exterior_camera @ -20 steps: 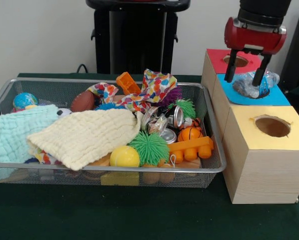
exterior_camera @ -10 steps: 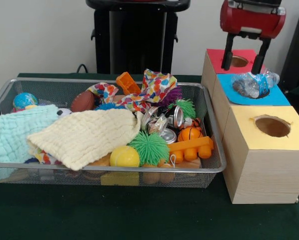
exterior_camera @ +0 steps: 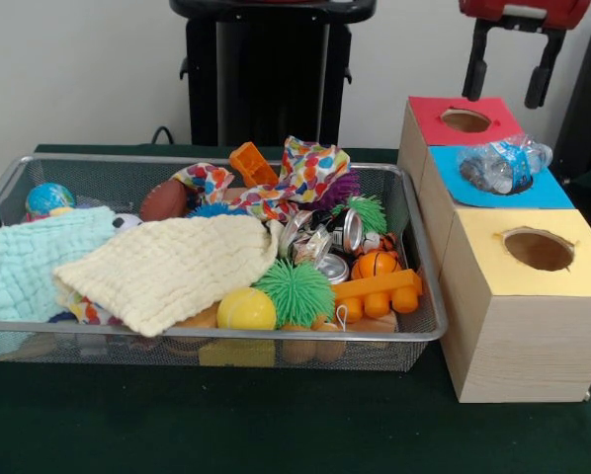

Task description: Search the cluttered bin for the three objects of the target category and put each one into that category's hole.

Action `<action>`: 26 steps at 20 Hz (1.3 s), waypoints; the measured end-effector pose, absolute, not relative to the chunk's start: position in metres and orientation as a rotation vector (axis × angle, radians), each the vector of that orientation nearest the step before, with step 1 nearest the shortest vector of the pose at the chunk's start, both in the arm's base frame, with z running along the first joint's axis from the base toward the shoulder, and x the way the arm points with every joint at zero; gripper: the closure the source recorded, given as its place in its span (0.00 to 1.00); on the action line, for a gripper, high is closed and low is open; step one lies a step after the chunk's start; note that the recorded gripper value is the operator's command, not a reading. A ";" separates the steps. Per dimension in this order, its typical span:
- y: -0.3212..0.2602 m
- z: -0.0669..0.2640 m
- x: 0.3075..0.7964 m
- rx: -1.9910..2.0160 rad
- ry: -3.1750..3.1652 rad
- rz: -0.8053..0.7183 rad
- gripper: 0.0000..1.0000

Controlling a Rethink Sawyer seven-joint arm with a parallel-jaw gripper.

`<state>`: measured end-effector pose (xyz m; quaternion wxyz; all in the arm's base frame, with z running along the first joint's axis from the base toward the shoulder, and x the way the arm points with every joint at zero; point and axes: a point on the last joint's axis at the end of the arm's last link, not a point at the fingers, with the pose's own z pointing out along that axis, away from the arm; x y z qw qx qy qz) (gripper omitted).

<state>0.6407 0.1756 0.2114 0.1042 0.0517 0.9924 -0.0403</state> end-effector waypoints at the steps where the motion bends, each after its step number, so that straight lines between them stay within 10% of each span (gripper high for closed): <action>1: 0.176 0.213 0.640 0.151 2.925 -0.118 0.00; 26: 0.215 0.178 0.600 0.067 3.016 -0.120 0.00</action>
